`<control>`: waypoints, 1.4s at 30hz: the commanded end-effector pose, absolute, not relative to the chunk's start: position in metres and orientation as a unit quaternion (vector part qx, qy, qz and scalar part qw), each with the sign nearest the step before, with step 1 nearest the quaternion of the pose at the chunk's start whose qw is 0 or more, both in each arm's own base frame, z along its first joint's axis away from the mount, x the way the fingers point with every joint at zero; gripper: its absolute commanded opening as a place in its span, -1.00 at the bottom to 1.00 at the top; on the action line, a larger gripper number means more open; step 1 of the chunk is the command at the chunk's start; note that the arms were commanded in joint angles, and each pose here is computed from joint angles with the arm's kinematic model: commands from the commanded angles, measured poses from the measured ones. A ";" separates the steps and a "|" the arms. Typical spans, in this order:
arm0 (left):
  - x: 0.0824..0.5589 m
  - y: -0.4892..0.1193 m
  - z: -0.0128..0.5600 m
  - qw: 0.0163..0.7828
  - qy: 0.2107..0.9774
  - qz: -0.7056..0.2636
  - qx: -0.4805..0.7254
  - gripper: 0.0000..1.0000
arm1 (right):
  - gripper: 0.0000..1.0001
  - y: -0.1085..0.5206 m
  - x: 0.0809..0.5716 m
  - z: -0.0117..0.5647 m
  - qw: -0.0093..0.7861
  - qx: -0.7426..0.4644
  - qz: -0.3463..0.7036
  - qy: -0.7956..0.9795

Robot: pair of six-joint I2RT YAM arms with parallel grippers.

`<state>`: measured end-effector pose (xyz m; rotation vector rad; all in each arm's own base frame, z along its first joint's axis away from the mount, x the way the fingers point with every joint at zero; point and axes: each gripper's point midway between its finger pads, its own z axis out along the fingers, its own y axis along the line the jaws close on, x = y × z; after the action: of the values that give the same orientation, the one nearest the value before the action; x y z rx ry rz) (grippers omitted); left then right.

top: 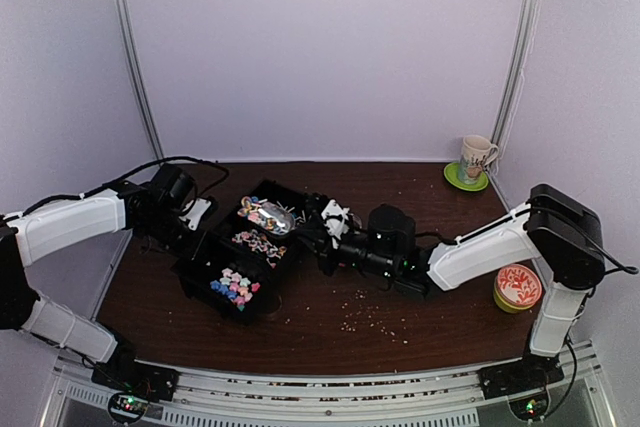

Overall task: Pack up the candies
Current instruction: Scoop the fake candies from the storage box, then place the fake candies in the packing bottle.

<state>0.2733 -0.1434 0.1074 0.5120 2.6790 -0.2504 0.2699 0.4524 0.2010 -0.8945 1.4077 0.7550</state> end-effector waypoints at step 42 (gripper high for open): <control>0.312 -0.173 0.173 0.319 0.917 -0.163 0.176 -1.00 | -1.00 0.276 0.257 0.230 0.548 -0.321 0.115 0.764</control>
<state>0.2734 -0.1444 0.1080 0.5055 2.6803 -0.2709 0.2537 0.2870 0.2262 -0.7890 1.7488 0.3192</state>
